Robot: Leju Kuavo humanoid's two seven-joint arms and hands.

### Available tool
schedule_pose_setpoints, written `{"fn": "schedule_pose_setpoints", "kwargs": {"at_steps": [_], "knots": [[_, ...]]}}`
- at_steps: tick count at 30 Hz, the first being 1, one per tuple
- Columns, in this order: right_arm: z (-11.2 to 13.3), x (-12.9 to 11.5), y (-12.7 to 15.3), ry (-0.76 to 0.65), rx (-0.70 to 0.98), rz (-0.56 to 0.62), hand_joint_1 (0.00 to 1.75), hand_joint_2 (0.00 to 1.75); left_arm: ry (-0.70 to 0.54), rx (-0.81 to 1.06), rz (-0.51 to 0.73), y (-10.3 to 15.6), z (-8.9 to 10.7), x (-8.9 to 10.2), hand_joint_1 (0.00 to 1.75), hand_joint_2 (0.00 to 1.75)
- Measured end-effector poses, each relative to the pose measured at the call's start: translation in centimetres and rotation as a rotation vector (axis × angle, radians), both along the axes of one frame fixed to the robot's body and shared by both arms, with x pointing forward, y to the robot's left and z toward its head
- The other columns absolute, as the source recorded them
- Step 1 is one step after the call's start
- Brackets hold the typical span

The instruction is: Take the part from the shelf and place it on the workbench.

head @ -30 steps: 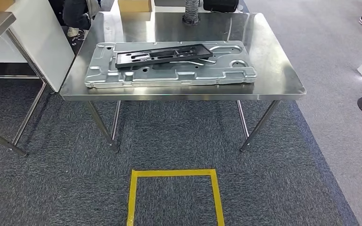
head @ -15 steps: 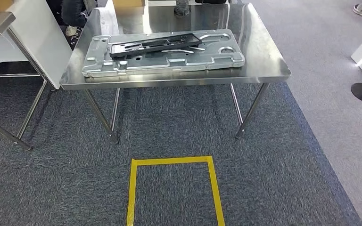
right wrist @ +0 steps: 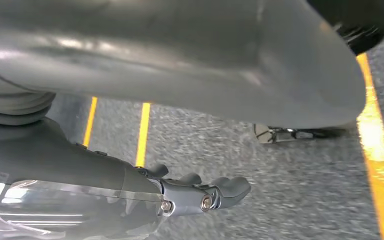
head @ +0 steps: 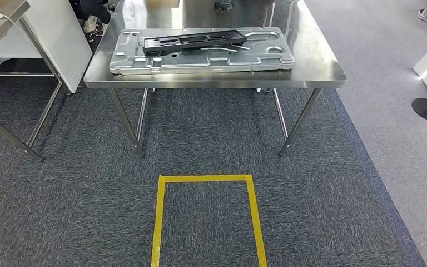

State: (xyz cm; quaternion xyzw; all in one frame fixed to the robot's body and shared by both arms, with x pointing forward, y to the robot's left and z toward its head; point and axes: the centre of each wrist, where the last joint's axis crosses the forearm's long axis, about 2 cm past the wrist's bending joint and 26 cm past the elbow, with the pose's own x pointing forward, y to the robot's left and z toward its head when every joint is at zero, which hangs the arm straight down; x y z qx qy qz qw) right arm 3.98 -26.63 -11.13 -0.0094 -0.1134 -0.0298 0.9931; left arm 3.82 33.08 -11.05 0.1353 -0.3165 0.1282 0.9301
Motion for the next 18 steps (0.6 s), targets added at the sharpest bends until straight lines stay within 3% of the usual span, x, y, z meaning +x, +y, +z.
{"fn": "schedule_pose_setpoints", "kwargs": {"at_steps": [8,12,14,18], "knots": [[-0.02,-0.09,-0.31,0.018,0.002,-0.041,0.00,0.00,0.022,0.001,0.014,0.00,0.01,0.07,0.00,0.00],[-0.03,-0.06,-0.43,0.030,0.002,-0.056,0.00,1.75,0.028,-0.003,0.024,-0.08,0.02,0.23,0.00,0.00],[-0.03,-0.06,-0.50,0.034,0.002,-0.062,0.00,1.75,0.031,-0.007,0.029,-0.20,0.01,0.23,0.00,0.00],[-0.04,-0.07,-0.72,0.038,0.001,-0.061,0.00,1.75,0.033,-0.010,0.034,-0.32,-0.01,0.04,0.00,1.75]]}}
